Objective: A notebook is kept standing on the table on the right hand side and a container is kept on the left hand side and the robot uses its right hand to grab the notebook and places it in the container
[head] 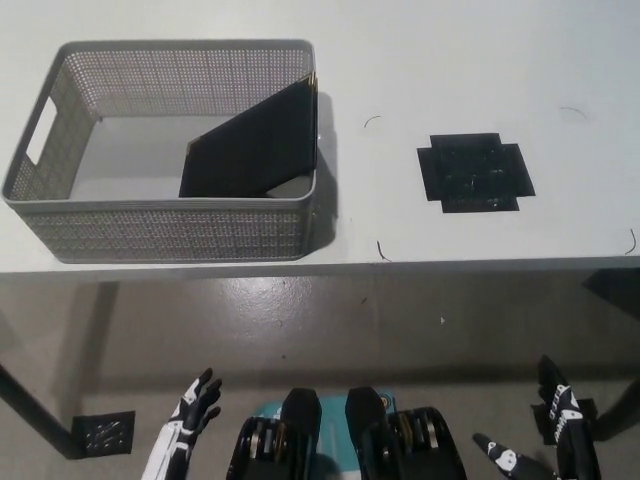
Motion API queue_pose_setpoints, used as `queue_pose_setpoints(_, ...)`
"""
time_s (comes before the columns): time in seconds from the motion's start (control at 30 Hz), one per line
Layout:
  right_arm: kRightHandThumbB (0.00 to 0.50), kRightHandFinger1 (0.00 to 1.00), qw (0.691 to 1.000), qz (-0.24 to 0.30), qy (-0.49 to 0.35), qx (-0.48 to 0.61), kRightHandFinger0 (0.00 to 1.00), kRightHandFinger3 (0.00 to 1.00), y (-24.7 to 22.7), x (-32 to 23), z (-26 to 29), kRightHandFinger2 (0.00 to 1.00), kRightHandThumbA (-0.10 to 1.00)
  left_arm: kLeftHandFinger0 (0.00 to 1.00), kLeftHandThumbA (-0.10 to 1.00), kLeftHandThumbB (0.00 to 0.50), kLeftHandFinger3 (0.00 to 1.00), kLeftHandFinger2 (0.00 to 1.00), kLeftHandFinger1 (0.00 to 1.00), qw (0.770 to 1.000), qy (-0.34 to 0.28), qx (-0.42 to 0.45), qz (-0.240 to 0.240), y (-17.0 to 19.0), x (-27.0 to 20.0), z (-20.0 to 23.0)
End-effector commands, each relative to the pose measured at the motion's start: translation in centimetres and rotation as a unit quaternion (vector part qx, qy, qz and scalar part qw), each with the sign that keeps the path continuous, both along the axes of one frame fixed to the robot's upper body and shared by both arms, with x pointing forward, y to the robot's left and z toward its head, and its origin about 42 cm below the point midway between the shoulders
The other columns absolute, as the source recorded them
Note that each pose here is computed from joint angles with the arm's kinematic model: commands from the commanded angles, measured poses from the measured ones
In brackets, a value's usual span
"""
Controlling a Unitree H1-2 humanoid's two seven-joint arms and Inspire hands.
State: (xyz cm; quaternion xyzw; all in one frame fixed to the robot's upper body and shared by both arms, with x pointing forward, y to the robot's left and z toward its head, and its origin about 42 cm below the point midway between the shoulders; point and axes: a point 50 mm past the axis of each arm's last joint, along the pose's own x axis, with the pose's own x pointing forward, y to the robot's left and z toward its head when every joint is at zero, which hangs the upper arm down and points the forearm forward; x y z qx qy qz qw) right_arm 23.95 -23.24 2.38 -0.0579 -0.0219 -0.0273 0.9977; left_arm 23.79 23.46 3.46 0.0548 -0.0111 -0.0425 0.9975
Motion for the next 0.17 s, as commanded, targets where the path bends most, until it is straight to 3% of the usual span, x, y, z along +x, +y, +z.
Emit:
queue_pose_setpoints(0.0,0.394,1.0,0.999,0.024,-0.032,0.019,1.0,1.0,0.14,0.76,0.68,1.0,1.0,1.0,1.0,0.29,1.0,1.0,1.0,1.0,-0.022,-0.004,0.002,0.42,0.6,0.82)
queue_pose_setpoints(0.13,0.42,1.0,0.999,0.026,-0.036,0.025,1.0,1.0,0.21,1.15,0.88,1.0,1.0,1.0,1.0,0.298,1.0,1.0,1.0,1.0,-0.022,-0.009,0.001,0.45,0.94,0.94)
